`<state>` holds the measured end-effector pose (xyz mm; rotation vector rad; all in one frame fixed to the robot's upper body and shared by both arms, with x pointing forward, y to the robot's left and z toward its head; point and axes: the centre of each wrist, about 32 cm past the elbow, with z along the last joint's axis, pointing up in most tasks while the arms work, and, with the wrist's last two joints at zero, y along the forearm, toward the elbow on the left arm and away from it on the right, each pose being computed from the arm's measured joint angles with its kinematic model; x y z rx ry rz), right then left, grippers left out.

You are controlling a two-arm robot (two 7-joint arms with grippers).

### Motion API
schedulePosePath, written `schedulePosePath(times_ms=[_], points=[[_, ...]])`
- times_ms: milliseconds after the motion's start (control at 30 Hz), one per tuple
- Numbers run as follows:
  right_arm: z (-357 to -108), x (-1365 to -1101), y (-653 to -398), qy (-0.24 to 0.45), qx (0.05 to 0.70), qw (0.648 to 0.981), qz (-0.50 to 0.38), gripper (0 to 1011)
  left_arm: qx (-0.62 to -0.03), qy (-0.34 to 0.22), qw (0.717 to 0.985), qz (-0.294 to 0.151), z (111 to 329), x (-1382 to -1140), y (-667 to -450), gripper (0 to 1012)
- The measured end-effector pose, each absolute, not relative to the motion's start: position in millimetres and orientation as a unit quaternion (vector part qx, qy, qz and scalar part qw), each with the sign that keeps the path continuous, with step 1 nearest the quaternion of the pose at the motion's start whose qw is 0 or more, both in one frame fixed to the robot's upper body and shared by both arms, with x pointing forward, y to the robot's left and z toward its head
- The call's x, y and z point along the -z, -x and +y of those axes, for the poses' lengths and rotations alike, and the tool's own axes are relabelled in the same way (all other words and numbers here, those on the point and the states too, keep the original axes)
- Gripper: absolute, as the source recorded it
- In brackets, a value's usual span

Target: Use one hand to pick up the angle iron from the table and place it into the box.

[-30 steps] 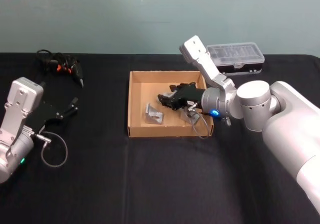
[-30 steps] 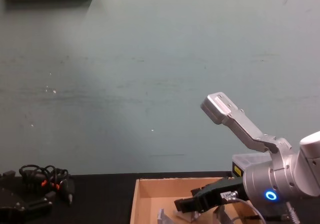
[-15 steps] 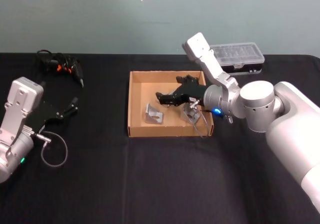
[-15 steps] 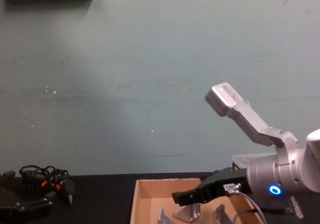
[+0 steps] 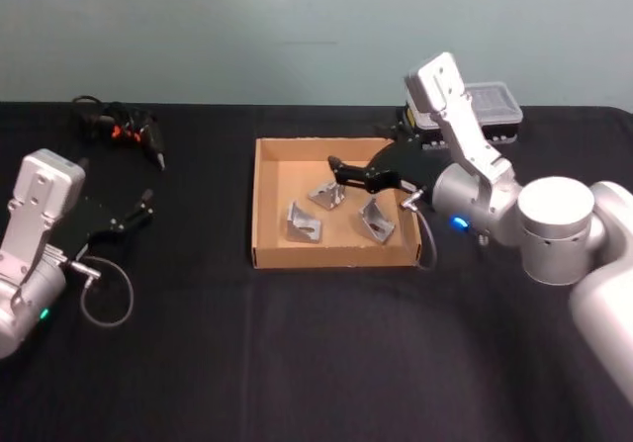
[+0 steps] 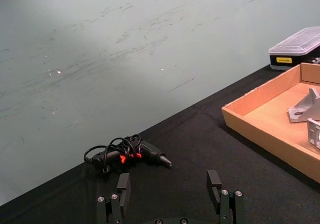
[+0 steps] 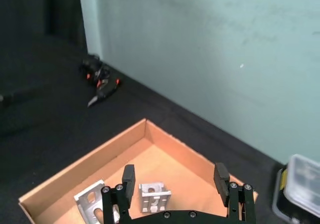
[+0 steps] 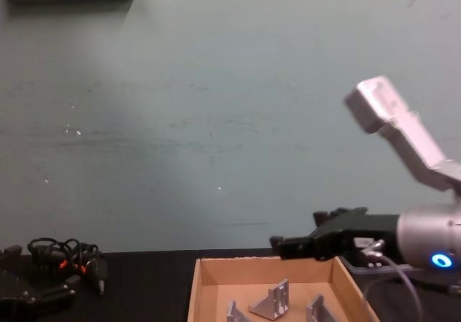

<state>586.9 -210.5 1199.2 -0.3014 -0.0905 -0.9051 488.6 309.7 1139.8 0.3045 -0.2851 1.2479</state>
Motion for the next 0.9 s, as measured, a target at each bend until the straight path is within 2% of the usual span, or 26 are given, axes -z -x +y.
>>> schedulePosePath(times_ms=[300, 533, 900], points=[[-229, -1198, -559, 0.099, 0.458, 0.88, -0.074, 1000, -0.58, -0.141, 0.791, -0.132, 310, -1140, -489, 1000], [-246, -1188, -538, 0.069, 0.485, 0.867, -0.085, 1000, -0.58, -0.141, 0.791, -0.132, 310, -1140, -489, 1000], [-266, -1167, -515, 0.064, 0.511, 0.852, -0.089, 1000, -0.58, -0.142, 0.791, -0.132, 310, -1140, -489, 1000]])
